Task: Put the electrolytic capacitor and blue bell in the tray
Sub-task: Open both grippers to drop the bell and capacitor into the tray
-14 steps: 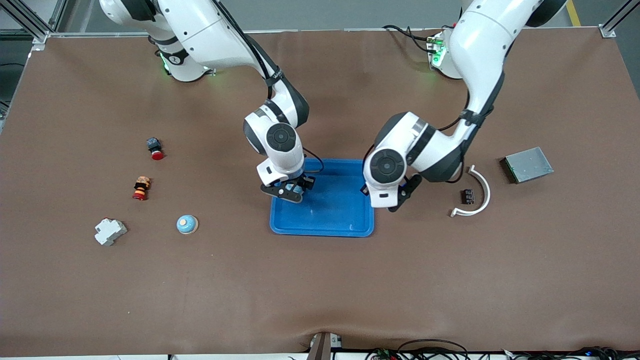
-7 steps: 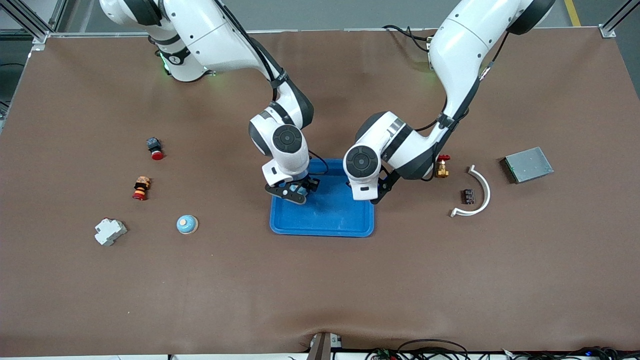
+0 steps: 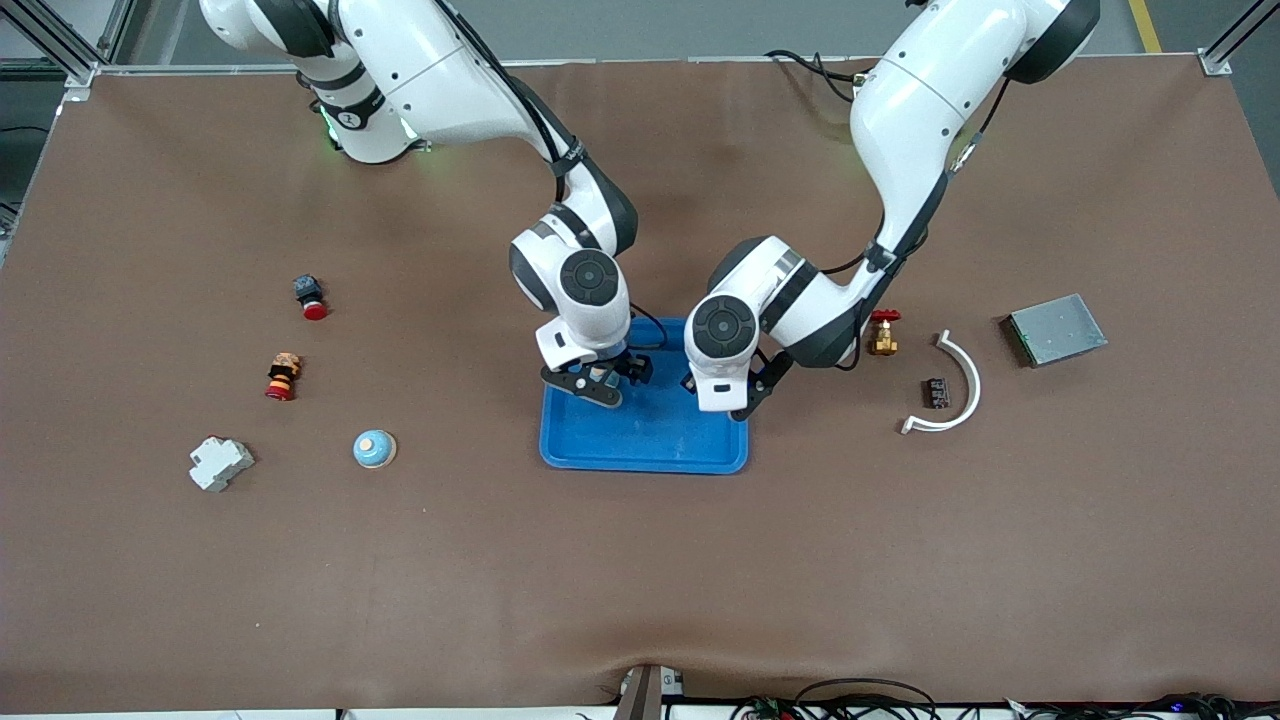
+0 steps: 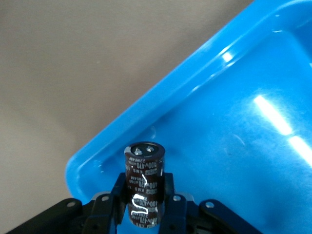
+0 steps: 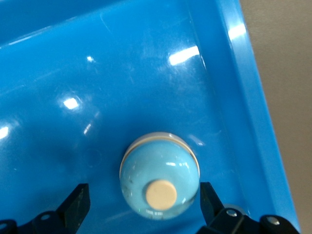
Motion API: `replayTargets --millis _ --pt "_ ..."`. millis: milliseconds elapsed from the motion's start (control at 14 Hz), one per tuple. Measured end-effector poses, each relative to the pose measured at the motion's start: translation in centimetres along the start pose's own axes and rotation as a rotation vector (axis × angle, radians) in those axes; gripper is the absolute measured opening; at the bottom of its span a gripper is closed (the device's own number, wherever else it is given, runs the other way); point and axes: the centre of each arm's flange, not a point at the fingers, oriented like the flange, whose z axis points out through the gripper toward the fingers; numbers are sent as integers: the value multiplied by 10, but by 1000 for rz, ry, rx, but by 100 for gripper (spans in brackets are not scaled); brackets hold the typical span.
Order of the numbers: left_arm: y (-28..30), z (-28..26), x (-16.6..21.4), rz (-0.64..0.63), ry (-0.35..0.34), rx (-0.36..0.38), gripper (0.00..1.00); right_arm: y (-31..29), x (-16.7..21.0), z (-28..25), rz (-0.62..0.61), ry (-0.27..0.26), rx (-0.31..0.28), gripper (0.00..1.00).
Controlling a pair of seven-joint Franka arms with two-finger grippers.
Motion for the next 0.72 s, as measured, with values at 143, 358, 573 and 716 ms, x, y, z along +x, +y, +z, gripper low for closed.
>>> replayTargets --millis 143,358,573,716 --pt "3 2 0 -1 -3 -24 33 -3 8 -19 -46 -17 -42 100" --pt "5 7 1 -5 -6 -31 33 11 49 -46 -118 -26 -61 100" --pt "6 9 -6 -19 -5 -30 33 50 103 -72 -121 -48 -70 100" --pt "6 10 -15 -17 -3 -29 33 78 137 -92 -78 -40 -51 100"
